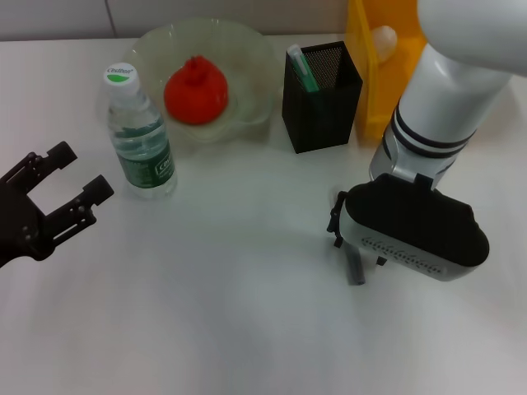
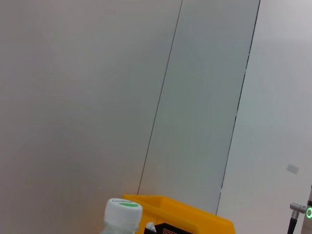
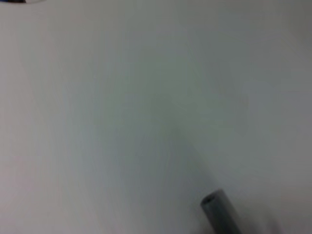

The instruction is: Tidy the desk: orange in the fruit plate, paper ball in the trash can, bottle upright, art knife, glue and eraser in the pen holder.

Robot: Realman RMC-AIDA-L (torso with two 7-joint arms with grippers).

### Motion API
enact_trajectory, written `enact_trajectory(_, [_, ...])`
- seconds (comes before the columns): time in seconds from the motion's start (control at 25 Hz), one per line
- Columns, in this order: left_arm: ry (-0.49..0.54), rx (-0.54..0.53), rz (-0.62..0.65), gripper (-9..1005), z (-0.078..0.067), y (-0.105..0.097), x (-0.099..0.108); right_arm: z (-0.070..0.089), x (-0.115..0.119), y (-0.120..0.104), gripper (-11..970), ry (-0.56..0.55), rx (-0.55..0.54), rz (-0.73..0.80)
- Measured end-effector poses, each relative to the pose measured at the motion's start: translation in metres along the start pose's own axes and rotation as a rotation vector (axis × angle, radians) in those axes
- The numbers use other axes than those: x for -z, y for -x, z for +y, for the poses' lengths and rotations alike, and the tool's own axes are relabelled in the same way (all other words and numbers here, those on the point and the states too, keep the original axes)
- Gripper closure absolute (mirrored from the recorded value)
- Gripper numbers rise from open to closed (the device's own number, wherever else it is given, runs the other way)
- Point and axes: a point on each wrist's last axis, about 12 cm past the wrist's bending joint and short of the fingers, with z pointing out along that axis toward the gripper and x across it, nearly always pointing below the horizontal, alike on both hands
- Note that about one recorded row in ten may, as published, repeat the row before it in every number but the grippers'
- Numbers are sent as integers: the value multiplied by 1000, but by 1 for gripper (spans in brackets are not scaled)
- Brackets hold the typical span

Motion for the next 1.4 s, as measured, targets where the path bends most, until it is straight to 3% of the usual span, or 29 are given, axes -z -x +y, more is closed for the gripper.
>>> enact_trajectory(0.24, [5,4,0,184,-1,-1,2,-5,-5,-1,448,2,4,-6])
enact_trajectory(0.68, [6,13,3,183,-3,-4,3,-8,-9,-4,815,7,-2,-11])
enact_trajectory(1.2, [6,1,4,183,-6,-7,4,-15,14,3,815,-103,-89,-48])
enact_trajectory(1.4, [5,-4,8,184,-5,-6,5,-22,38,3,815,-223,-246,-106])
